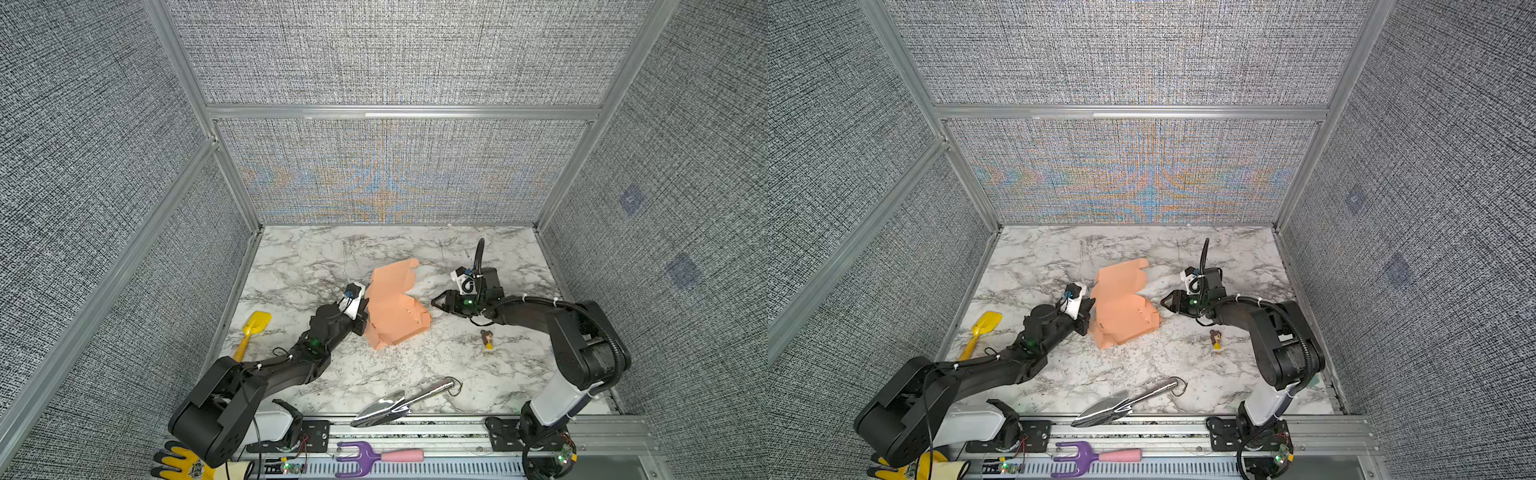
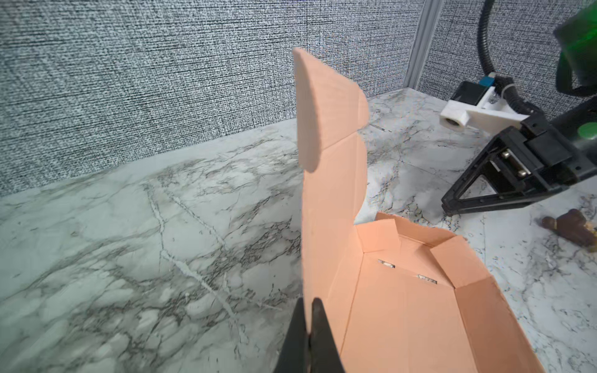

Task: Assemble paper box
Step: Fold the bottom flaps of a flat cardboard box at the center of the table.

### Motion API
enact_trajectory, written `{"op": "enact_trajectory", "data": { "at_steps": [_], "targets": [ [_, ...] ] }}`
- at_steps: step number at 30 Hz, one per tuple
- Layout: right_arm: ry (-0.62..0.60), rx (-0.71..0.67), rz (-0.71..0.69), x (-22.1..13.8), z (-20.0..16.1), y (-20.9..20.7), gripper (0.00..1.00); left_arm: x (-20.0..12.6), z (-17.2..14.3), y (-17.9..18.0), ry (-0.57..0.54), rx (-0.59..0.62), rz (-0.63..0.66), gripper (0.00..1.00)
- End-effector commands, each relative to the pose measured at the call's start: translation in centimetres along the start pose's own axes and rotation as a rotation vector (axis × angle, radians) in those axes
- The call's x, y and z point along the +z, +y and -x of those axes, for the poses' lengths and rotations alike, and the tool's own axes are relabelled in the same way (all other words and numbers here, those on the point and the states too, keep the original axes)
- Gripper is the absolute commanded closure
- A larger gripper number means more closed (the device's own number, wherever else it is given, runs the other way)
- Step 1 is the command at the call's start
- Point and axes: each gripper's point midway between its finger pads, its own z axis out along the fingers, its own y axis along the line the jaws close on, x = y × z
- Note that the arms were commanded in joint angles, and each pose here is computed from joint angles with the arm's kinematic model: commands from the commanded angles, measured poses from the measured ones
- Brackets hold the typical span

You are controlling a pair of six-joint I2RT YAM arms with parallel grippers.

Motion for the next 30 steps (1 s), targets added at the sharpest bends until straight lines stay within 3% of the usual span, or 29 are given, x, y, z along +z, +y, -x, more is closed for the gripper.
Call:
{"op": "enact_trajectory", "data": {
  "at_steps": [1,10,30],
  "targets": [
    [-0.008,-0.011,0.012,0.1,-0.1,0.1,0.43,-1.1,0.4,0.8,-0.062,-0.053,0.089,1.00],
    [0.017,-0.018,0.030,1.1,-1.3,0.6,0.43,-3.5,-0.7,-0.7,-0.139,-0.021,0.072,1.00],
    [0.084,-0.046,0.110,2.9,-2.3,1.9,0.43,-4.8,0.2,-3.3,-0.319,0.154,-0.028,1.00]
  ]
}}
